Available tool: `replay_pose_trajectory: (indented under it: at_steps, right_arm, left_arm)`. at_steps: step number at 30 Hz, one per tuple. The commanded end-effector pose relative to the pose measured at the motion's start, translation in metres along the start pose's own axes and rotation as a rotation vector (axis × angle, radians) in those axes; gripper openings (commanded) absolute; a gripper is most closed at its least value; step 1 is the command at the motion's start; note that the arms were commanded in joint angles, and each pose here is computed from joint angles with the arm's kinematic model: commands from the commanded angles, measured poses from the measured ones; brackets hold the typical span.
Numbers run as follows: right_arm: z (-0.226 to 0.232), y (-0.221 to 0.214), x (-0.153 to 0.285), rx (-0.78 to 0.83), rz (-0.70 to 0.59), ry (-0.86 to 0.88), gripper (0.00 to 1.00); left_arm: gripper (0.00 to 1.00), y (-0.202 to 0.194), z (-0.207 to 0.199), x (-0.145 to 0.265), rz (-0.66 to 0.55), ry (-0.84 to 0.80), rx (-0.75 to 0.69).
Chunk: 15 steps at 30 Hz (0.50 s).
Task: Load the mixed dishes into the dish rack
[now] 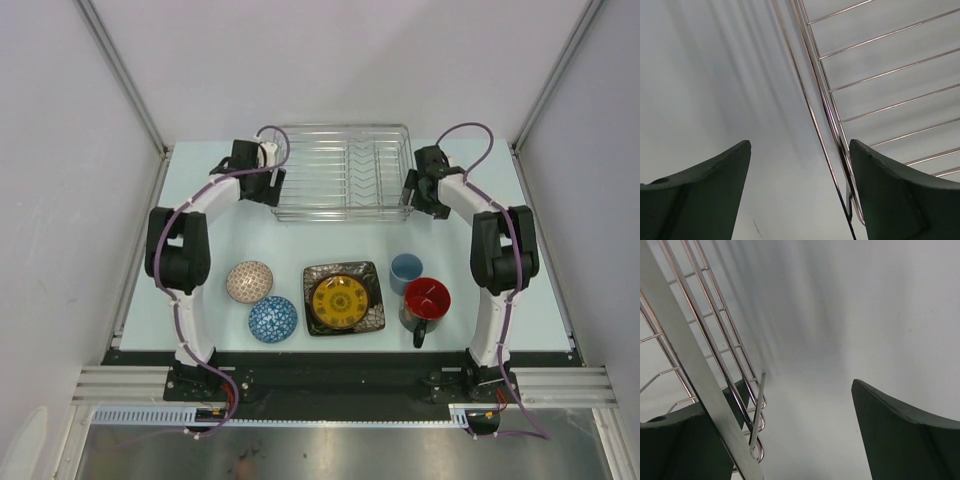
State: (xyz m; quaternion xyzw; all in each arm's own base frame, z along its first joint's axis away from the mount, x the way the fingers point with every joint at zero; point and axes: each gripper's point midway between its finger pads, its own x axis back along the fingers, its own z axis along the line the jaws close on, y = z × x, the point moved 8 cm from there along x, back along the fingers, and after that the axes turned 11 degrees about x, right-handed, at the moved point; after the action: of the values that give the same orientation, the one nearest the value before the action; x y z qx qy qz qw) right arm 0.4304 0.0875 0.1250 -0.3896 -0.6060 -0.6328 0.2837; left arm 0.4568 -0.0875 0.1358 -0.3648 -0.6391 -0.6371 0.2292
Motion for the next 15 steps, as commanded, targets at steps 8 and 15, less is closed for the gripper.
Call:
replay_pose_trajectory:
  at_steps: [8, 15]
  right_arm:
    - [0.025, -0.034, 0.055, 0.094, -0.034, -0.011, 0.86]
    - [0.02, -0.032, 0.072, 0.08, -0.073, -0.013, 0.89]
  left_arm:
    - [0.84, -0.029, 0.003, 0.035, -0.018, 0.012, -0.056]
    - [0.84, -0.04, 0.001, 0.046, -0.021, -0.007, -0.043]
